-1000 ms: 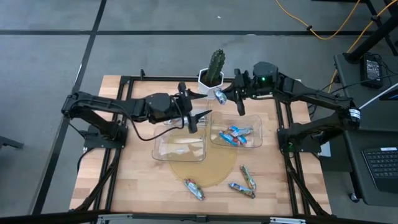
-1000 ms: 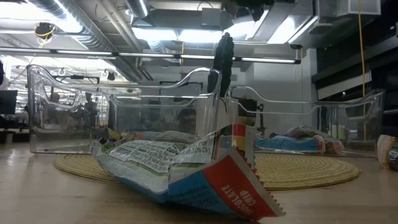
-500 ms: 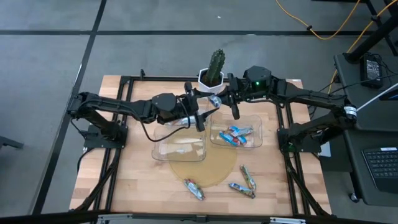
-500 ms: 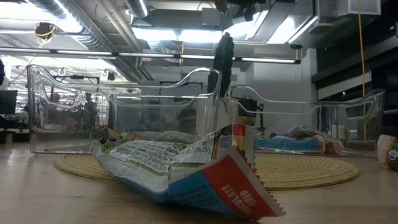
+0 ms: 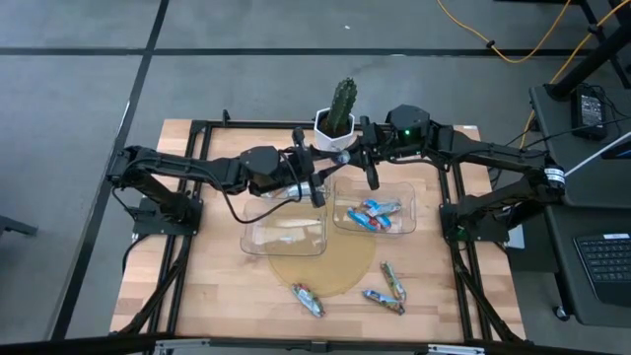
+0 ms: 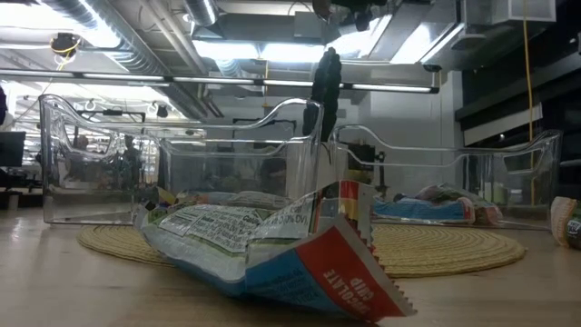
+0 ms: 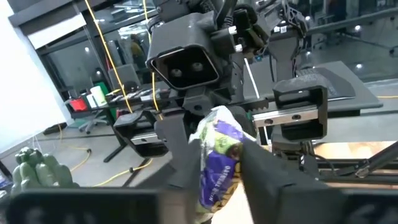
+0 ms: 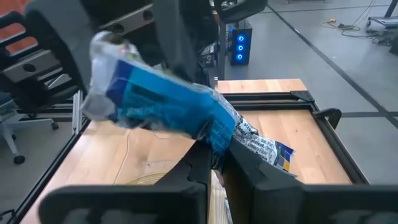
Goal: Pick and place Granola Bars by type
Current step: Put the top blue granola bar into the bottom bin
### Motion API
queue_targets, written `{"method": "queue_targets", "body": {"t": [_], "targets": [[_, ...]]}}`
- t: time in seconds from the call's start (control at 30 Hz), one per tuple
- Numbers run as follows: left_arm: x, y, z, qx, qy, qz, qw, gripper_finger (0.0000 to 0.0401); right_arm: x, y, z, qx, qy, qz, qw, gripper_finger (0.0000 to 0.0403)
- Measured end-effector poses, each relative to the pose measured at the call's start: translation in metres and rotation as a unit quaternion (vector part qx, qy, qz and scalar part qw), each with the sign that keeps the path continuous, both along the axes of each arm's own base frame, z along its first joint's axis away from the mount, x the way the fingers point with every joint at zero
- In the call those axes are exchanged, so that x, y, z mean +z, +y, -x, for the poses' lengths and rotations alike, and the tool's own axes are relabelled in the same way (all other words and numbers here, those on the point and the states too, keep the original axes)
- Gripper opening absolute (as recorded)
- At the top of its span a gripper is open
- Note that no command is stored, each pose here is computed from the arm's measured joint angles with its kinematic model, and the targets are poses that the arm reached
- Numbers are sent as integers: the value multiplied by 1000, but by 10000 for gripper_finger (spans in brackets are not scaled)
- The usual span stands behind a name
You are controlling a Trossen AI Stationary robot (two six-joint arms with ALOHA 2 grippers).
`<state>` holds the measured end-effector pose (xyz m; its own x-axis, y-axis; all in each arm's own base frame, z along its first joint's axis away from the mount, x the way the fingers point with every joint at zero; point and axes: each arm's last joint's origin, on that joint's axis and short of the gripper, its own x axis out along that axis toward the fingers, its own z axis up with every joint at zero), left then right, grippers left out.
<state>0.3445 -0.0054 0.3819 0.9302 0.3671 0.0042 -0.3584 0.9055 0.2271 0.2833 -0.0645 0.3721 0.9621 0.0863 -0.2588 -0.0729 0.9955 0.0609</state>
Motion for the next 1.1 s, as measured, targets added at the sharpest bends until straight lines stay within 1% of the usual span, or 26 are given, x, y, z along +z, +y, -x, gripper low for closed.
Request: {"method": "queue_targets", "body": {"t": [0.13,0.23,0.37,0.5,0.67,0.77,0.9,1.0,1.1], "targets": [[1,0,0,0,-2,0,1000,32,1,0,0,0,-4,1,1000,32],[1,0,0,-1,-3,0,1000,11,5,0,0,1,-5,4,1000,34],[3,0,0,-3,-10,0,1000,18,14,1,3,8,1,30,1000,50],[6,0,4,-1,-18,1,1000,23,29,2,11,17,37,56,998,90],[19,-1,18,24,-27,-13,999,9,47,2,31,-18,121,99,987,143],[26,-6,28,26,-25,-16,999,12,58,2,43,-54,152,118,980,163],[37,-17,48,24,-20,-8,999,14,68,4,58,-94,163,137,972,172],[38,-29,65,20,8,13,1000,12,72,6,71,-115,167,142,969,173],[35,-44,87,16,49,48,998,13,74,10,87,-126,184,137,965,173]]}}
